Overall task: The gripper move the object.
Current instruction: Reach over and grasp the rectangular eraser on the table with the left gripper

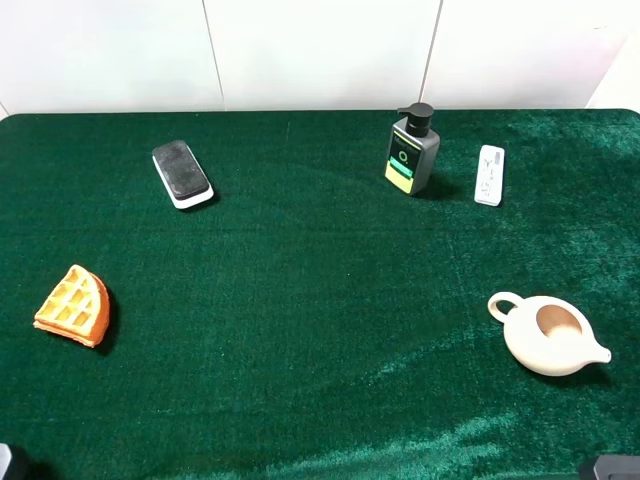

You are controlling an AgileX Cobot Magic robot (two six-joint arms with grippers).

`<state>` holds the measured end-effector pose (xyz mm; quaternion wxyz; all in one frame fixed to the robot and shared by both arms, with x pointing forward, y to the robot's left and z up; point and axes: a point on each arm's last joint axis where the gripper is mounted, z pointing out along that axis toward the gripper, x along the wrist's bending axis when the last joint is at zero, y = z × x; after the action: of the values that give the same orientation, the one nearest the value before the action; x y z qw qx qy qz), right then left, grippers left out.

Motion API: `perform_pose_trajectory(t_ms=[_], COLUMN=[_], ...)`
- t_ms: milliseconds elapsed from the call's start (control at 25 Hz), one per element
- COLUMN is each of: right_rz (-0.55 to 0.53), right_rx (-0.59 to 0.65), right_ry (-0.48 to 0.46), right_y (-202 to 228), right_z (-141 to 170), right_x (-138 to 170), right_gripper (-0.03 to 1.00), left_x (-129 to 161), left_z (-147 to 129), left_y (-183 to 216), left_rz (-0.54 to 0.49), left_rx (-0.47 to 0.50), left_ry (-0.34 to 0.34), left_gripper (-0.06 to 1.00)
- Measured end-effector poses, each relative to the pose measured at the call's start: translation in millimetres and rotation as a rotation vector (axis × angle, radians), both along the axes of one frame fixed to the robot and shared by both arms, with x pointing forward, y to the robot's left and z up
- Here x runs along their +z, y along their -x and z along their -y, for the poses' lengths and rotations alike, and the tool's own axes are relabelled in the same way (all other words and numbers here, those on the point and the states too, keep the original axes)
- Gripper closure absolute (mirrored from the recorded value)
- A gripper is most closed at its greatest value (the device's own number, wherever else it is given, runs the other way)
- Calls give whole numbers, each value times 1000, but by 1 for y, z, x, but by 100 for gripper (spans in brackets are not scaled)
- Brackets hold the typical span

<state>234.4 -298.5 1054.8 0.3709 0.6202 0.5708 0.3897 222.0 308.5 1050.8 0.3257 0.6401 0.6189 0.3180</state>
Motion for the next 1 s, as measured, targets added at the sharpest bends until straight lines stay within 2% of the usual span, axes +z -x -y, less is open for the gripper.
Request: perform_pose_trajectory(t_ms=[240, 440, 760, 1000], right_rz=[0, 0, 0, 0], right_rx=[0, 0, 0, 0], right_ry=[0, 0, 0, 0], right_y=[0, 0, 0, 0], right_z=[0, 0, 0, 0], right_x=[0, 0, 0, 0], right_gripper=[27, 27, 27, 27], left_x=[20, 34, 46, 42], left_z=[2, 6, 12, 17], left_y=[-23, -58, -116, -162], left_rz=[-156, -304, -410, -473], left_rx=[5, 18, 67, 96], left_ry=[-11, -13, 20, 37], left_gripper=[-2, -2, -2, -2])
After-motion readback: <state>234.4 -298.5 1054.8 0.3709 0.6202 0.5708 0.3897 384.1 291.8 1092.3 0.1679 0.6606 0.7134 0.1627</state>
